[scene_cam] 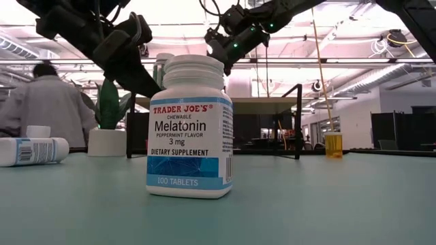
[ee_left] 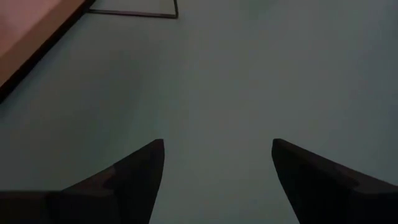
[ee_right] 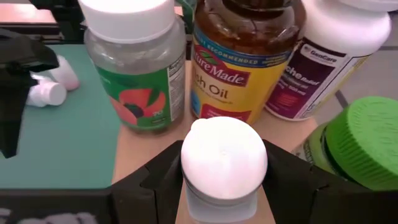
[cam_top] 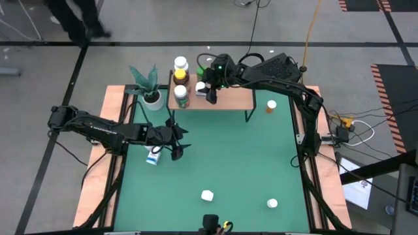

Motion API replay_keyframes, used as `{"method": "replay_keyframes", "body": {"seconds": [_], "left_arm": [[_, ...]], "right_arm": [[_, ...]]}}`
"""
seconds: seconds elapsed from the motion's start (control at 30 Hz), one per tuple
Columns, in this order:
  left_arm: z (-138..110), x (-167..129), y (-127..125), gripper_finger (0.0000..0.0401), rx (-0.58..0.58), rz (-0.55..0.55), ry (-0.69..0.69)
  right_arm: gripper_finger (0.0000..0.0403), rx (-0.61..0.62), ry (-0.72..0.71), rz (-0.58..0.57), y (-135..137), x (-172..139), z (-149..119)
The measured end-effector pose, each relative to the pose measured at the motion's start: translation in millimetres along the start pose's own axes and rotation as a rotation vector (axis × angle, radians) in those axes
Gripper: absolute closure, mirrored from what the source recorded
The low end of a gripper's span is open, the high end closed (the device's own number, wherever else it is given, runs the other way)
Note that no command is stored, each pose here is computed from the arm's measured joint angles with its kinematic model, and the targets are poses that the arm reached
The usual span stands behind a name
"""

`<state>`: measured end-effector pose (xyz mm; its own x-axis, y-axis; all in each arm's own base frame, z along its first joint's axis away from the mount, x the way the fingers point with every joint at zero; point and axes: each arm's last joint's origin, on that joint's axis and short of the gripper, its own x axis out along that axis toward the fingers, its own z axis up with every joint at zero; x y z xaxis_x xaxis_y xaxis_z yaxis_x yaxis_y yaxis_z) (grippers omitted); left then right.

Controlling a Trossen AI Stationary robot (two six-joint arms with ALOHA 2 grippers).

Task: Pick and place medicine bottles onto shelf by color
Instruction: Put the top right white blue pill bottle on the shelf aligned with the green pill bottle, then put the bottom white blue pill bottle on the shelf aligned with the white blue pill bottle

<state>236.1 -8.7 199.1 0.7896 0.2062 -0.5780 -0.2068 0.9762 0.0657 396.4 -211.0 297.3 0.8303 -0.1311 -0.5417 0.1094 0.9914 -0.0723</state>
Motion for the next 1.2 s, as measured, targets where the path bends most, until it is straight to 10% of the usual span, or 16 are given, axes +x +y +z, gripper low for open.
{"method": "replay_keyframes", "body": {"seconds": [0.7,1.2], "left_arm": [[-0.4,0.2,0.0,0.0105,-0.003,0.0,0.004],[-10.4,-0.8,2.7,0.0105,-0.055,0.069,0.105]], "right_arm": [[0.0145,-0.079,-0.046,-0.014,3.6,-9.8,8.4],[0.0145,-0.109,0.008,0.042,83.2,-67.3,40.2]]}}
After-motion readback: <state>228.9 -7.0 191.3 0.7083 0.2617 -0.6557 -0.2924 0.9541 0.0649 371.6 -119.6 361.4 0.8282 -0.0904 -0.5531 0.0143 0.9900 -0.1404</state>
